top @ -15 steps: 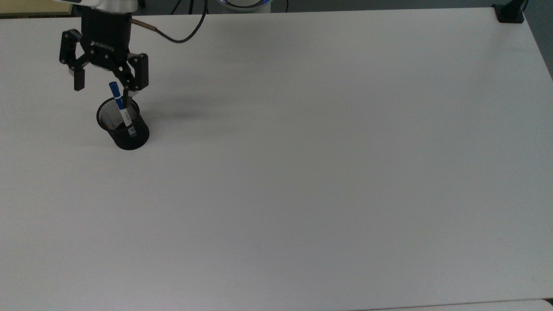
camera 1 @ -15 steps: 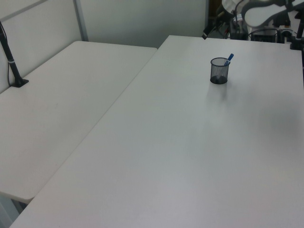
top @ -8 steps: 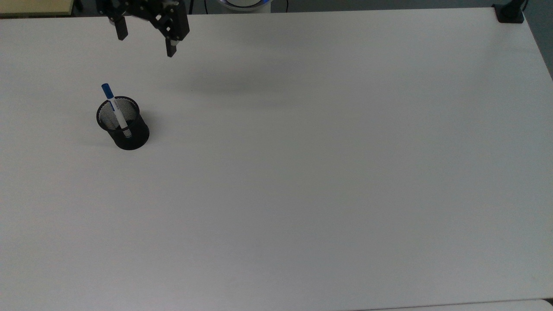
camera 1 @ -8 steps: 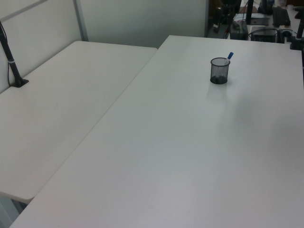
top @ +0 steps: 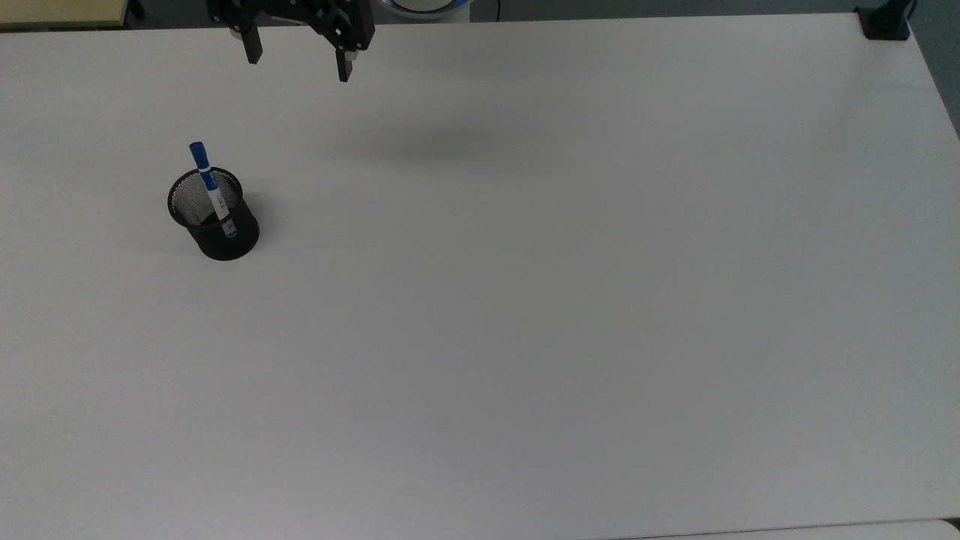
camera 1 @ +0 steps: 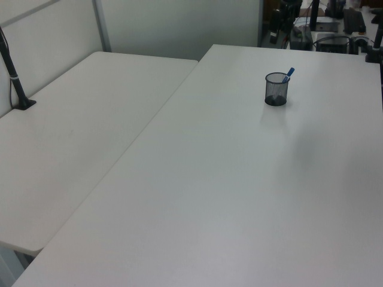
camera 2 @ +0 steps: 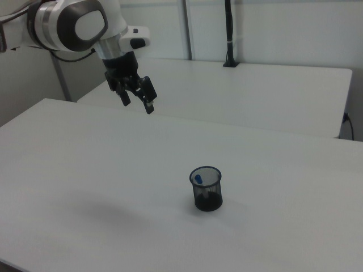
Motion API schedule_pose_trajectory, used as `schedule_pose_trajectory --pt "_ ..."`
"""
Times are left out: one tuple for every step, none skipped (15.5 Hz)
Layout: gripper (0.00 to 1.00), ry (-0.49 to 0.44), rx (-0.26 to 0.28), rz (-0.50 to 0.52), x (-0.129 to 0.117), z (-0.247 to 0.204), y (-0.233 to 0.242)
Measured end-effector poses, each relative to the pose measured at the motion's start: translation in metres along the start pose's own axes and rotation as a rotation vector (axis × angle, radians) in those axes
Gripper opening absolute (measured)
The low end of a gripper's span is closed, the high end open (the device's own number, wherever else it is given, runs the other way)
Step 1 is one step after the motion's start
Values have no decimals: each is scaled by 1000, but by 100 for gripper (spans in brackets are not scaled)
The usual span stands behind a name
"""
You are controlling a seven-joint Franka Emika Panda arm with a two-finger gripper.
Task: Insert the marker
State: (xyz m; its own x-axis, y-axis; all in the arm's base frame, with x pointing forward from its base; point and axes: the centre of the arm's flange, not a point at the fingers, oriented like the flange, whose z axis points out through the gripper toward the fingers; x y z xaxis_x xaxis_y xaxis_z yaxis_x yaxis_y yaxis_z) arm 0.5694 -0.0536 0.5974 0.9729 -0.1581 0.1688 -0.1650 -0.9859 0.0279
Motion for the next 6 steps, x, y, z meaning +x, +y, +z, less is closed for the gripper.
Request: schedule_pose_trajectory --pt "100 -1 1 -34 0 1 -3" --pt "100 -2 2 -55 0 1 -7" --pt "100 -2 3 -66 0 1 -9" --pt "100 -2 3 -76 0 1 -11" --pt "100 -2 4 -81 -1 1 -13" --pt "100 -2 4 -83 -1 1 -14"
